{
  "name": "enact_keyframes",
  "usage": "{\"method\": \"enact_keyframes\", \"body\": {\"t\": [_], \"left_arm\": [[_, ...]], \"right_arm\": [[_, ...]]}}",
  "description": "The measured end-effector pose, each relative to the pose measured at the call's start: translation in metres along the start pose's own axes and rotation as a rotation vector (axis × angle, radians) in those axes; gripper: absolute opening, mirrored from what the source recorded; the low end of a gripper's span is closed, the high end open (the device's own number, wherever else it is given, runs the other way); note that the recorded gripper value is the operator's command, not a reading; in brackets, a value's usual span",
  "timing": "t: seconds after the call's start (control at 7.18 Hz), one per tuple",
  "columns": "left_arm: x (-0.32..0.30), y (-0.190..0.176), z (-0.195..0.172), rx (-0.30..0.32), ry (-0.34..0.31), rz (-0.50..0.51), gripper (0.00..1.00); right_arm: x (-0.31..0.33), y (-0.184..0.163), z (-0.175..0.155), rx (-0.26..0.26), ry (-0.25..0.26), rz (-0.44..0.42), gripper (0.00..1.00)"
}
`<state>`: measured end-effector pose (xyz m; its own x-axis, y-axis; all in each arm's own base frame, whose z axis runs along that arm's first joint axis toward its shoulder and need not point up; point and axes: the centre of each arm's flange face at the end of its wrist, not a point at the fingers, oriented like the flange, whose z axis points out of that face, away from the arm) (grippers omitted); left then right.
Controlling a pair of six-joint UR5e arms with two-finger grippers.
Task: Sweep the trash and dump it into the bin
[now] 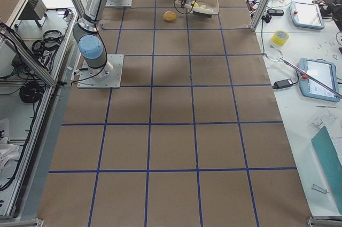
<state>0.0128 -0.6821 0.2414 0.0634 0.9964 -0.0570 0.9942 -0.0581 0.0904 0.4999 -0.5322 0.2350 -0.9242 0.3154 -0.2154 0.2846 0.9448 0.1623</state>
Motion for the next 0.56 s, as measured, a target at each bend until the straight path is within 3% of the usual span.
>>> {"method": "enact_keyframes", "body": {"t": [0.28, 0.56], "left_arm": [[0.000, 0.000, 0.000, 0.000, 0.000, 0.000, 0.04], [0.000, 0.000, 0.000, 0.000, 0.000, 0.000, 0.04]], "right_arm": [[-0.024, 0.012, -0.001, -0.002, -0.029, 0.029, 0.08], [-0.034, 0.016, -0.027, -0.013, -0.034, 0.049, 0.08]]}}
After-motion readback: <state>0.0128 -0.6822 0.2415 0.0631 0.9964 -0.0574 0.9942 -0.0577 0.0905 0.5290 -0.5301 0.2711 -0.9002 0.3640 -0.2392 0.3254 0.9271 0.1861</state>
